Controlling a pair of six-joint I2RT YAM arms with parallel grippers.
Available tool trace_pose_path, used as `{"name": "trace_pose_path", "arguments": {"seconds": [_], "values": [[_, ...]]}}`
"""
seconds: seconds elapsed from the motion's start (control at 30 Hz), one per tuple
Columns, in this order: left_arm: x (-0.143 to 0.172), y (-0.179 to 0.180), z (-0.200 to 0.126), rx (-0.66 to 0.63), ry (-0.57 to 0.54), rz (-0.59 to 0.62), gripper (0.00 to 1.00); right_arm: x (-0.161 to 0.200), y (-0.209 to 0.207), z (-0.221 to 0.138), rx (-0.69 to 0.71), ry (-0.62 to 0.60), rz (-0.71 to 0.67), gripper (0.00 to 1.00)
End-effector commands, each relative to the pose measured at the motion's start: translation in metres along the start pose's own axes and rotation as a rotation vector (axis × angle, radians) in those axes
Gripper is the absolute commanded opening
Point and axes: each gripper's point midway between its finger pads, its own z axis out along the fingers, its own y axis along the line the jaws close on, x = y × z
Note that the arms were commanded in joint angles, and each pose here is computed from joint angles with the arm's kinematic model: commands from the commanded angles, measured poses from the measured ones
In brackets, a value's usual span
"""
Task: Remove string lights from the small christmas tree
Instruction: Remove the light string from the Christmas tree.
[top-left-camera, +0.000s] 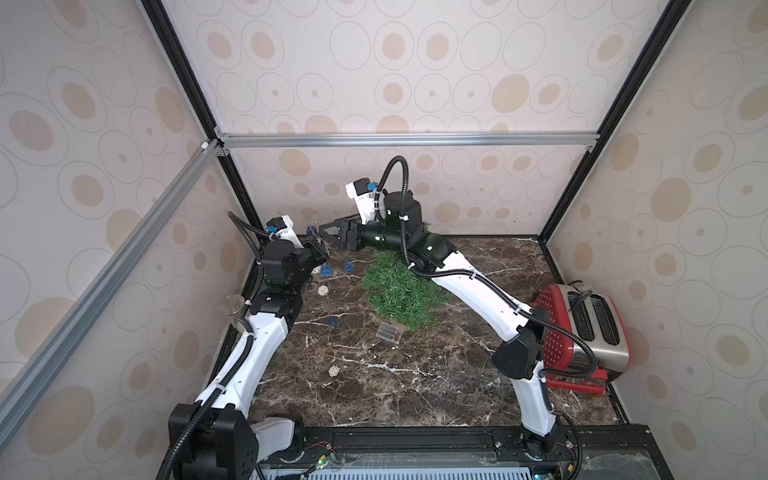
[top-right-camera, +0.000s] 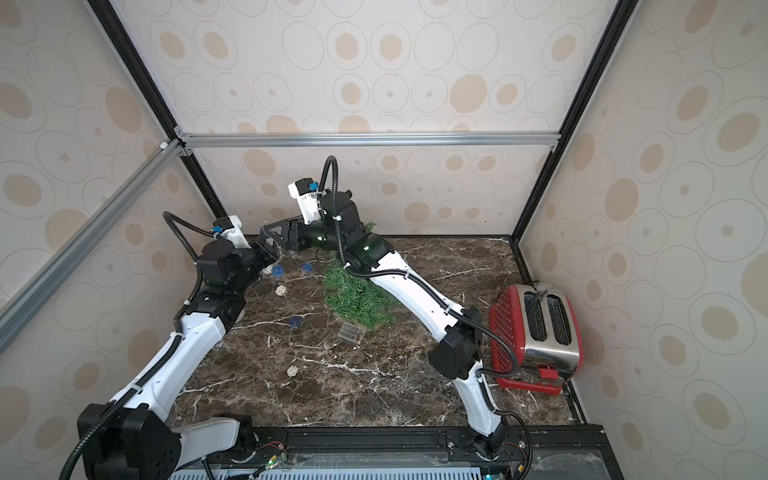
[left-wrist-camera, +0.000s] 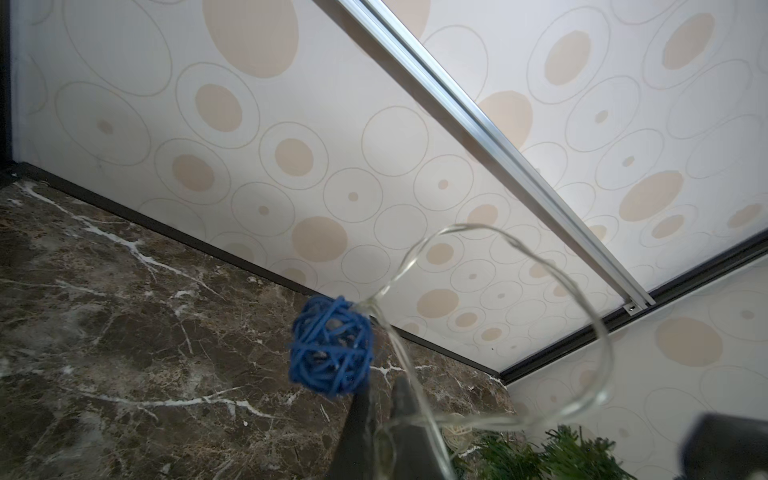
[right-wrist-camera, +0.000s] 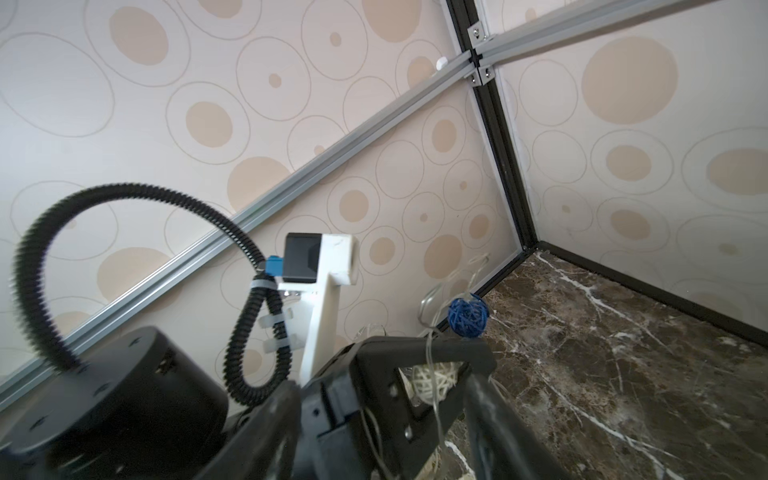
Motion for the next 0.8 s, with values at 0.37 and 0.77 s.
{"name": "trace_pose_path", "arguments": {"seconds": [0.37, 0.77], "values": [[-0.052, -0.015, 0.087, -0.046, -0.007, 0.111, 0.0, -0.098, -0.064, -0.132, 0.085, -0.241, 0.043, 0.69], [-0.057, -0.055, 0.196, 0.108, 0.047, 0.111, 0.0, -0.058, -0.224, -0.135, 0.129, -0.16, 0.267, 0.79]]}}
